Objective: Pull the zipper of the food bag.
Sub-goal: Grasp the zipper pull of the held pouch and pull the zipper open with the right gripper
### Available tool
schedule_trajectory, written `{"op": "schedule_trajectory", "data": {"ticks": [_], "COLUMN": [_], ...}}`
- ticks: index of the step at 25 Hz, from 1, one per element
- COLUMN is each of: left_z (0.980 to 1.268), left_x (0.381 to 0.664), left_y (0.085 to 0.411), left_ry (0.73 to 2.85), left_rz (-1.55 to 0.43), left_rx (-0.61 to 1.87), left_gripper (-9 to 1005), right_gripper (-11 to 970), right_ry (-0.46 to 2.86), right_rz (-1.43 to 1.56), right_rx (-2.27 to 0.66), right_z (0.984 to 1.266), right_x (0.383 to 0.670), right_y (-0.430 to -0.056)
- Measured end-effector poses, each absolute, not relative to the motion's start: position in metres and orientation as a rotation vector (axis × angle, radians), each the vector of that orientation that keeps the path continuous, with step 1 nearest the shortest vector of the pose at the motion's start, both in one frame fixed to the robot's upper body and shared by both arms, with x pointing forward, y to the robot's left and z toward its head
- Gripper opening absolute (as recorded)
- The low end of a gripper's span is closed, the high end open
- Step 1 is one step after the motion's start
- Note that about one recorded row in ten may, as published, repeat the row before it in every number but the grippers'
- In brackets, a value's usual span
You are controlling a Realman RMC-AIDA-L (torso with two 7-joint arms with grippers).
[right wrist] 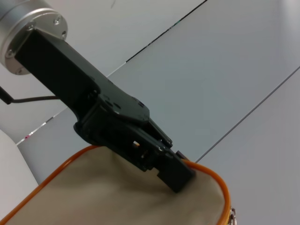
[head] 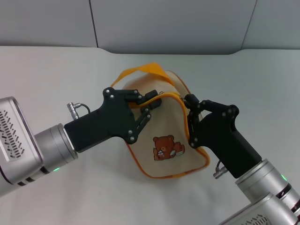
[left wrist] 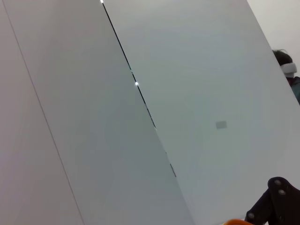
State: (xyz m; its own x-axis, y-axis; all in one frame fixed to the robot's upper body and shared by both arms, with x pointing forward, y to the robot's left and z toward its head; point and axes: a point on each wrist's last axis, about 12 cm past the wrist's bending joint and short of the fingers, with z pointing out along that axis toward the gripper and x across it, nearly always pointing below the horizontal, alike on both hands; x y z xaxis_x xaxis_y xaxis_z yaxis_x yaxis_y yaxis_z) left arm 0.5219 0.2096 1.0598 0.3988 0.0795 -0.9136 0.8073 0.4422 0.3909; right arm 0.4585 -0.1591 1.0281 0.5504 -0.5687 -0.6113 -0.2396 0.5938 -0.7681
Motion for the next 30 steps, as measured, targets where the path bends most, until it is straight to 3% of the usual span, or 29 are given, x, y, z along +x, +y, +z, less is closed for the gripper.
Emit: {"op": "schedule_trajectory", "data": {"ticks": [1,10,18,26,30], "left_z": [1.060,1.062,1.069,1.066,1.059], "left_x": [0.522,0.525,0.533,0.529,0.517], "left_y": [0.210,0.211,0.216,0.216,0.226], "left_ry": [1.075,1.089,1.101,1.113,1.136], "left_rz": [-0.581,-0.592,-0.601,-0.599,-0.610], "left_rx": [1.024,0.986,0.947,0.936,0.902], "left_gripper": [91,80,70,55,33], "right_gripper": [16,-2,-3,-2,100], "right_ry": [1.003,1.038,1.259,1.211,1.188], "right_rz": [-0.235,-0.270,-0.435,-0.435,-0.368], "right_rx": [-0.952,-0.961,-0.977,-0.804,-0.743], "right_z": [1.028,1.021,0.982,0.997,1.004], "right_x": [0.459,0.452,0.381,0.366,0.374], "right_y": [-0.159,-0.167,-0.222,-0.225,-0.223]}}
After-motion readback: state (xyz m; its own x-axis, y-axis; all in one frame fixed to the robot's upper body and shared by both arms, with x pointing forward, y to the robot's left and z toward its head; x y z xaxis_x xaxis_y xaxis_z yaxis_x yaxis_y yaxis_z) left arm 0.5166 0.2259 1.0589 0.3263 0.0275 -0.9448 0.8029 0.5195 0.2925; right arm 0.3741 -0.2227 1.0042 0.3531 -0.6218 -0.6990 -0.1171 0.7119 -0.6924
